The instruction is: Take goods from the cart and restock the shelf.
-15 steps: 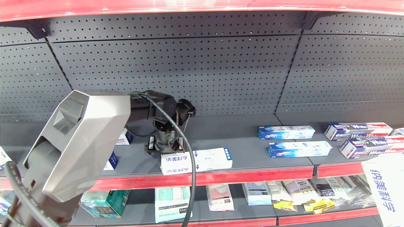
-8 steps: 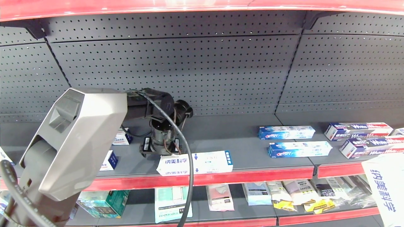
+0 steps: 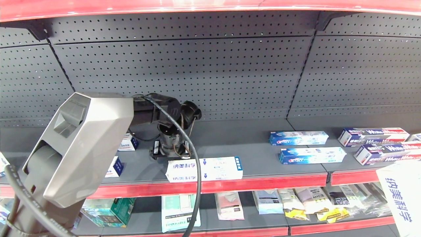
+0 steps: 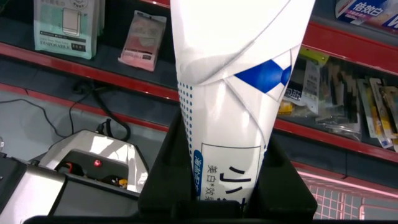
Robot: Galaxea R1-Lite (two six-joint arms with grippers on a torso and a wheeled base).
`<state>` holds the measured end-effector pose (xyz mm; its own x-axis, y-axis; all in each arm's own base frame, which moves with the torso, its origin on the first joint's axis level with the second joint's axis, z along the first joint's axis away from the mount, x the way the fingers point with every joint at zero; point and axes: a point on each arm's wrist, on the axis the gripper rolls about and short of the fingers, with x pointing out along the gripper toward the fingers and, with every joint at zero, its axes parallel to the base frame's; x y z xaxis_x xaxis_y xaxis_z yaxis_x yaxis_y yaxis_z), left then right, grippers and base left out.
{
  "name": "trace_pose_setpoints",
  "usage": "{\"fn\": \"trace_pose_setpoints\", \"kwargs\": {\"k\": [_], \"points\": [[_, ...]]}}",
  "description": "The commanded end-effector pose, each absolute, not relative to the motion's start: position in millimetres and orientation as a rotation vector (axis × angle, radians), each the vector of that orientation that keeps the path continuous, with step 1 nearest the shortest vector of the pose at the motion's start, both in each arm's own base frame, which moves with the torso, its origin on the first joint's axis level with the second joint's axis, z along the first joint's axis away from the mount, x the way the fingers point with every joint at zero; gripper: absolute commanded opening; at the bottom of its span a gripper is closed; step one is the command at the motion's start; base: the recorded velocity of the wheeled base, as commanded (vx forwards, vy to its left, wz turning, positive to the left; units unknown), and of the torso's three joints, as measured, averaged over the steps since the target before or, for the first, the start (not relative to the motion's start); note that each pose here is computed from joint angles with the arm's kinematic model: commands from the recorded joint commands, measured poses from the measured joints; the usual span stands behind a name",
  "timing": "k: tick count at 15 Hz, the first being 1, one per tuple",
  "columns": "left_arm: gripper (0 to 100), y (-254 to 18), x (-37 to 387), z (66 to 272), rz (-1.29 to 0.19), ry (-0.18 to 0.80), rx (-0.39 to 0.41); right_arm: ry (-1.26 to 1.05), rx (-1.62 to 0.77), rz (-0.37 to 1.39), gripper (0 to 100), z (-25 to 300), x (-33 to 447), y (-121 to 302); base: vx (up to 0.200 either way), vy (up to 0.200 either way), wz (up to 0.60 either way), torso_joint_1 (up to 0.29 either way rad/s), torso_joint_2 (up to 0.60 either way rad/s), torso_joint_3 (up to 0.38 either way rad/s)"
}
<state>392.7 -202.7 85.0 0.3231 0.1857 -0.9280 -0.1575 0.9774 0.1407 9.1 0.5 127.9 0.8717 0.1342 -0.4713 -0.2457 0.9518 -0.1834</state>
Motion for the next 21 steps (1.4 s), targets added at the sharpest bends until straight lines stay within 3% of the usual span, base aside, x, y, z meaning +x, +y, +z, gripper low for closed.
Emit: {"fn": "trace_pose_setpoints", "kwargs": {"k": [1,12,18,21], "points": [[100,-202,391,96,0.209,1.205,-0.011,0.476,-0.243,0.201,0,127,9,1,0.0,0.0,0.0,0.0,0.0,0.0],[100,-200,389,111,0.209,1.171,-0.037,0.486,-0.258,0.21,0,127,10,1,0.0,0.0,0.0,0.0,0.0,0.0],[100,-208,405,116,0.149,1.016,-0.124,0.49,-0.269,0.213,0,125,10,1,0.0,0.0,0.0,0.0,0.0,0.0],[100,-210,406,118,0.139,0.996,-0.127,0.49,-0.272,0.214,0,125,10,1,0.0,0.0,0.0,0.0,0.0,0.0]]}}
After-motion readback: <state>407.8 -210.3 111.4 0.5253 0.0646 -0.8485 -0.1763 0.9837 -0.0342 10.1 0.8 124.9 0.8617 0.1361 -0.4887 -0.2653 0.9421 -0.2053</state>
